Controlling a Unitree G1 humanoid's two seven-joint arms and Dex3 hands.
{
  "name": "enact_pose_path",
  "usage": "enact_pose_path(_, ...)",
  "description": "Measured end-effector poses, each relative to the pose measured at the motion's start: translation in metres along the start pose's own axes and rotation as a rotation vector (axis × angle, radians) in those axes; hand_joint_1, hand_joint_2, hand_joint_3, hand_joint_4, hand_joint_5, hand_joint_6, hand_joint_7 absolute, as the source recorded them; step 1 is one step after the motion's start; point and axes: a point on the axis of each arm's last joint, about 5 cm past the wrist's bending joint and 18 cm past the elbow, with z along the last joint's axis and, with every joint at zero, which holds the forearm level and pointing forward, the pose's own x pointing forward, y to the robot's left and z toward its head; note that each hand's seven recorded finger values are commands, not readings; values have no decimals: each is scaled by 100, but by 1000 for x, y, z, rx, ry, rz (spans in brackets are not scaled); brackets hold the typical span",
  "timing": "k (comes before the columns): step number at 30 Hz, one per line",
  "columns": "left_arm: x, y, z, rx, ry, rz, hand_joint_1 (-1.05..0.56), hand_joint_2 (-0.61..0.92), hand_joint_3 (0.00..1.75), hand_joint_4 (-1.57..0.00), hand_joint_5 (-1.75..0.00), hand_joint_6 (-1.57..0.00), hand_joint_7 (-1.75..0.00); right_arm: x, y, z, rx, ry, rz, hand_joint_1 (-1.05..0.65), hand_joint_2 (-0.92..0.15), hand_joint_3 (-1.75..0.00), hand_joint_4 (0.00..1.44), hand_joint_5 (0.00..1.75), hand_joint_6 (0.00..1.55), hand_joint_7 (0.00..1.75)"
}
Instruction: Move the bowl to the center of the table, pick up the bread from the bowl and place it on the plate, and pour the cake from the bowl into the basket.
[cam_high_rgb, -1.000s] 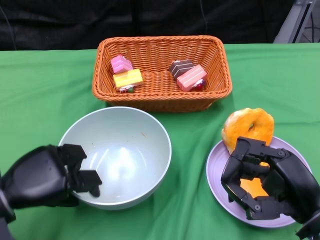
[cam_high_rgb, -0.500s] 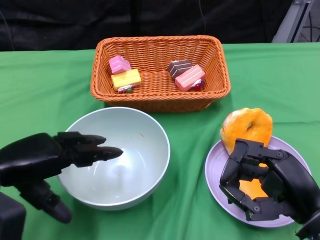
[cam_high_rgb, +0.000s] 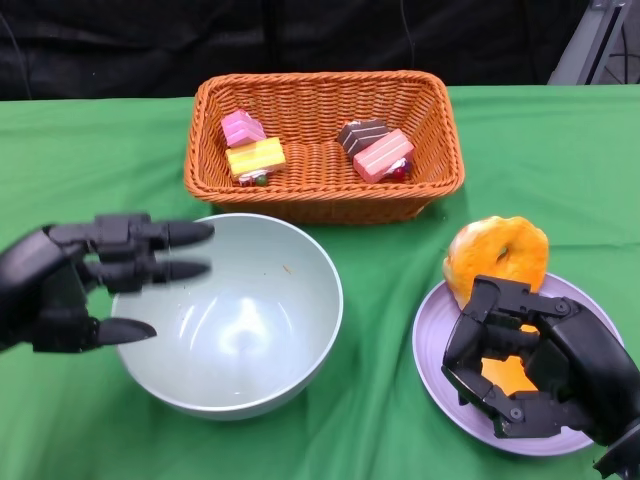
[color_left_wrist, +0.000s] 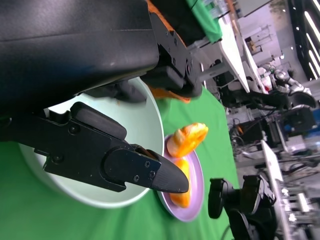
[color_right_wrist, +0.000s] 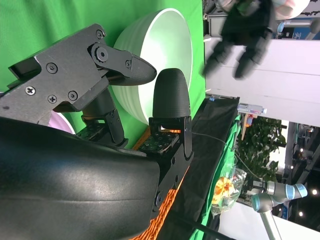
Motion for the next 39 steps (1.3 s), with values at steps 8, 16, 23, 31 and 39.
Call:
enact_pose_path(8, 5, -23, -22, -263, -107, 266, -34, 92, 5, -81, -73, -96, -4, 0, -6, -5, 1, -14, -13, -20, -58, -85, 73, 167, 63, 141)
enact_pose_path(16, 5, -30, -33, -332, -113, 375, -14, 92, 21, -68, -122, -112, -10, 8, -14, -7, -24, -67, -32, -23, -61, -80, 73, 168, 63, 143)
enact_pose_path(23, 3, -31, -39, -353, -124, 425, 0, 87, 47, -65, -142, -78, -91, 13, -20, -8, -39, -96, -52, -26, -60, -80, 73, 165, 63, 140)
enact_pose_path(31, 6, -29, -43, -274, -113, 444, -7, 92, 35, -70, -146, -78, -95, 16, -24, -8, -71, -100, -55, -26, -68, -67, 76, 162, 64, 136)
enact_pose_path(39, 9, -25, -39, -209, -132, 424, -9, 92, 35, -72, -149, -81, -99, 19, -25, -5, -88, -96, -76, -24, -67, -69, 79, 161, 67, 135)
